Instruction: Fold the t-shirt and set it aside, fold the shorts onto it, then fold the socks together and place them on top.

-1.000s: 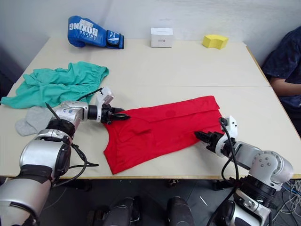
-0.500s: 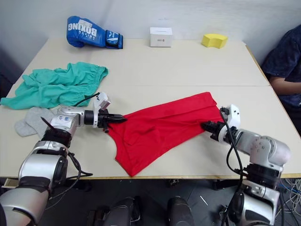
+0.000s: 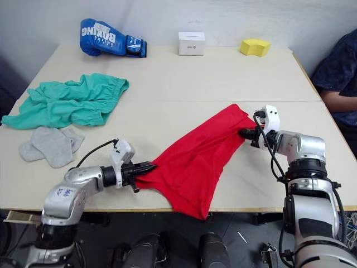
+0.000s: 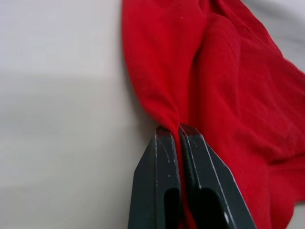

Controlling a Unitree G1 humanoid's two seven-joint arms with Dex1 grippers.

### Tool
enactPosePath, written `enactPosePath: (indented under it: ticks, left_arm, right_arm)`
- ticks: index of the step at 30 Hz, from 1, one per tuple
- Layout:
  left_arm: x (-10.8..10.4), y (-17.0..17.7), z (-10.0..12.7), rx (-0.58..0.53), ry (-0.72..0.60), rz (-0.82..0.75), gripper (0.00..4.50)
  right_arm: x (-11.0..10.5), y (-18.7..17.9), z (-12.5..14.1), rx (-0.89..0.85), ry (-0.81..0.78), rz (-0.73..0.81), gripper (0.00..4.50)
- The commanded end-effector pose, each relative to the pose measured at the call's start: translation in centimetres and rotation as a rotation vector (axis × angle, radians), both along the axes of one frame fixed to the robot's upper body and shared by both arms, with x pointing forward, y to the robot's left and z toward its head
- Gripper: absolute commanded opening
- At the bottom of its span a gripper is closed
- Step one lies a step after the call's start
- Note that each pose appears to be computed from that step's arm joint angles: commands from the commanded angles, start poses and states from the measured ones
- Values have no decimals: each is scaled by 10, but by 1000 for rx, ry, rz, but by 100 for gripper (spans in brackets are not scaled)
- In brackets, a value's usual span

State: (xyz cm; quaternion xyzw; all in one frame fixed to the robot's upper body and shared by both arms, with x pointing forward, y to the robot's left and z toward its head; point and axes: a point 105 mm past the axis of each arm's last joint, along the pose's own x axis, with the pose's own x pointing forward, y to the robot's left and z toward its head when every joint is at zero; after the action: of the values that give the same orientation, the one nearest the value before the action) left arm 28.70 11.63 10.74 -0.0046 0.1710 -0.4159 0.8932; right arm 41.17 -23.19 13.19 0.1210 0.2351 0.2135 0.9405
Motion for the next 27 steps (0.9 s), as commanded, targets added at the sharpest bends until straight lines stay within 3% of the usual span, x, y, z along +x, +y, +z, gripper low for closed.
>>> enactPosePath:
  ticks: [1,4,7,12,15,18,22,27]
  left_arm:
    - [-13,-2,5,3,9,7,25]
    - [-12,5,9,-5,25,-9,97]
    - [-8,19,23,-6,40,-70,194]
    - [-12,44,43,44,126,-236,355]
    - [10,38,61,56,112,-301,449]
    - [39,14,74,14,66,-323,450]
    - [79,-34,73,-67,94,-319,450]
    - [115,-69,47,13,112,-252,450]
  right_arm:
    - [1,-8,20,2,-54,11,0]
    - [-6,-12,24,39,-40,20,0]
    - [-22,-19,33,74,-20,54,61]
    - [-67,-17,41,67,13,192,229]
    - [-108,-1,41,90,61,315,340]
    - [-131,13,32,101,99,361,447]
    - [-148,32,9,132,140,357,449]
    - [-162,49,-23,137,211,320,449]
